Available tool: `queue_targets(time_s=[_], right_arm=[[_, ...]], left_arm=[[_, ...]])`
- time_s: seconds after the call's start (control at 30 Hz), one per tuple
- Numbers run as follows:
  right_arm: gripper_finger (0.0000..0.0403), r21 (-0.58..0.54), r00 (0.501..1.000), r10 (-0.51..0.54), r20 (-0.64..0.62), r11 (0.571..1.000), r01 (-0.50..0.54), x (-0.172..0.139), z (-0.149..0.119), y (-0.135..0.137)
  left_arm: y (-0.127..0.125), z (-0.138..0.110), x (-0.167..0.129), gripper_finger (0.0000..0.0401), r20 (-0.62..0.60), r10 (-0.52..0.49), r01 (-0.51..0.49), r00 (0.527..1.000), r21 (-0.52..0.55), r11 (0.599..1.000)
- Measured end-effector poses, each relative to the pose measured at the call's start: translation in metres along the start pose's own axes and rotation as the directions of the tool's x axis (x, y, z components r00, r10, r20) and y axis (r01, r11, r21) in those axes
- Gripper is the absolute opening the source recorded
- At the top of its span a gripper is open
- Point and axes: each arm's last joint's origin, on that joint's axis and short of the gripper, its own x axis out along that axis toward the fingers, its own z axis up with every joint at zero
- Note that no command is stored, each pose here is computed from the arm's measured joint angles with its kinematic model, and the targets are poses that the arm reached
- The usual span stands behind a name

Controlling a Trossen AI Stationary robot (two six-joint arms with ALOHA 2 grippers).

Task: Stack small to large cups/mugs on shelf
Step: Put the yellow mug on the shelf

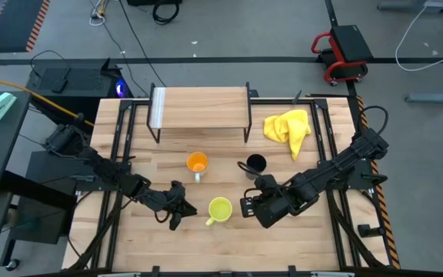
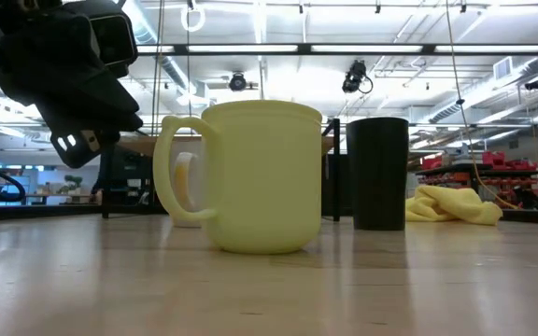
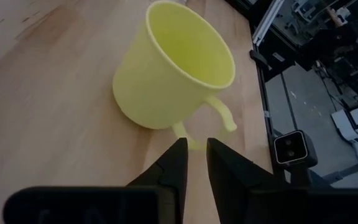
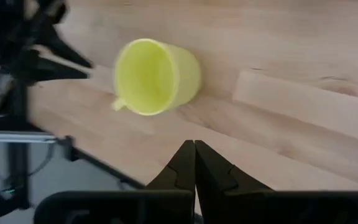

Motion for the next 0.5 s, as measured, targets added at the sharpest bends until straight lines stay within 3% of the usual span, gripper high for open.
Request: queue_targets(time_s=[0.17,0.33,0.5], right_arm=[[0.0007,-0.043,0.999,0.047,-0.011,0.998,-0.048,0.007,-0.008,0.006],[0.0007,-0.210,0.998,-0.063,-0.017,0.976,0.058,0.030,-0.012,0.002],[0.0013,-0.285,0.994,-0.104,0.015,0.953,0.104,0.035,-0.001,0.001]], left_arm=[[0.002,-0.002,0.000,0.0072,-0.016,0.018,-0.018,1.000,-0.001,1.000],[0.003,-0.002,0.000,0.0071,-0.024,0.027,-0.027,0.999,-0.017,0.999],[0.003,-0.002,0.000,0.0067,-0.023,0.027,-0.028,0.999,-0.029,0.999]])
